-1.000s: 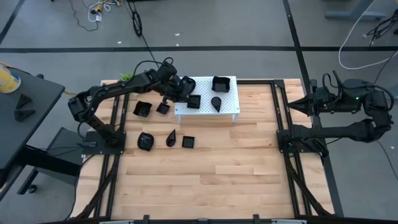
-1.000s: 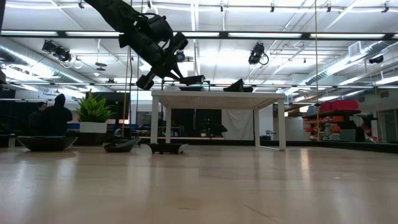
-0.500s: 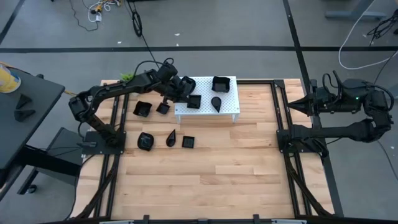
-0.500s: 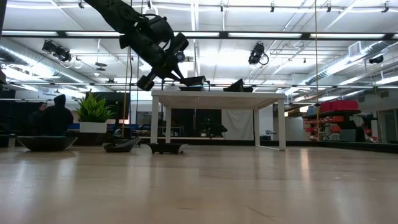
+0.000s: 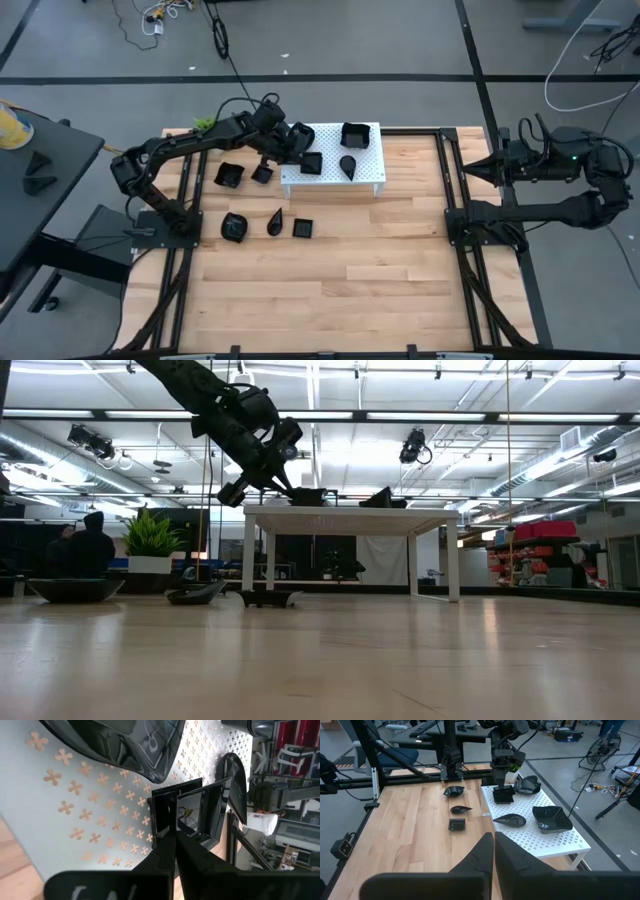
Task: Pick & Place Mini shaped plates
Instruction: Stack the square plate on top of the square plate on the shelf
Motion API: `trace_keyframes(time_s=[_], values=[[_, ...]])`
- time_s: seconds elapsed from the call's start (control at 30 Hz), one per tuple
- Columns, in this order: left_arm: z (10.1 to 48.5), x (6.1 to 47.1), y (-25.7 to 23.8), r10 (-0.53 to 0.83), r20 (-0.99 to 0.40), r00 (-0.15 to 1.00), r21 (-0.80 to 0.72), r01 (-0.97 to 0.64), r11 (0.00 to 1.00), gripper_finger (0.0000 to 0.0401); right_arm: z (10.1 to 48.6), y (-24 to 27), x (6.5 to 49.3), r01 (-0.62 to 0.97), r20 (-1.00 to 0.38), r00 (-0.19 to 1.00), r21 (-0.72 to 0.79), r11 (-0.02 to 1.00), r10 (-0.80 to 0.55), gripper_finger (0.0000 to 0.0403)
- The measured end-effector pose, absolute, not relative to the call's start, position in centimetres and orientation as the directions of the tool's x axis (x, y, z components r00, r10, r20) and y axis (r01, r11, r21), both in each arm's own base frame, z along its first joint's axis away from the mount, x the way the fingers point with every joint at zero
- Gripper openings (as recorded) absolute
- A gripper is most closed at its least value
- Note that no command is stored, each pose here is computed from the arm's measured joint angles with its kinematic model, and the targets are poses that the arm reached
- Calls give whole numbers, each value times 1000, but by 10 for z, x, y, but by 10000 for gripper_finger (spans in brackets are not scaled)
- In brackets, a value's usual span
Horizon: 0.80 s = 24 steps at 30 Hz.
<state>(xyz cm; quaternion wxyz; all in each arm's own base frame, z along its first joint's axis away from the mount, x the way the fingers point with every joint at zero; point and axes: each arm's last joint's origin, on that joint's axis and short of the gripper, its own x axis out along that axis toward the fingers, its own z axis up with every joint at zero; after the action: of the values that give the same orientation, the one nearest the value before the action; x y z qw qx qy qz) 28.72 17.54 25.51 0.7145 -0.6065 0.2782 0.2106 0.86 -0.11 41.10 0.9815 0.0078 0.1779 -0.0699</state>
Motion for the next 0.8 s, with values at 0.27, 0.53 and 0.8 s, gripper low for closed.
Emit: trace_keyframes(time_s=[0.27, 0.53, 0.8], values=[[255, 287, 175, -52, -647, 761, -756, -631, 176, 12, 411, -1, 9, 140, -351, 927, -10, 990, -135, 20], [255, 287, 175, -49, -648, 760, -754, -632, 177, 35, 411, -1, 8, 140, -350, 927, -10, 990, -135, 20], [256, 287, 175, -62, -641, 765, -762, -624, 173, 67, 411, -1, 9, 140, -350, 927, -10, 990, -135, 20]])
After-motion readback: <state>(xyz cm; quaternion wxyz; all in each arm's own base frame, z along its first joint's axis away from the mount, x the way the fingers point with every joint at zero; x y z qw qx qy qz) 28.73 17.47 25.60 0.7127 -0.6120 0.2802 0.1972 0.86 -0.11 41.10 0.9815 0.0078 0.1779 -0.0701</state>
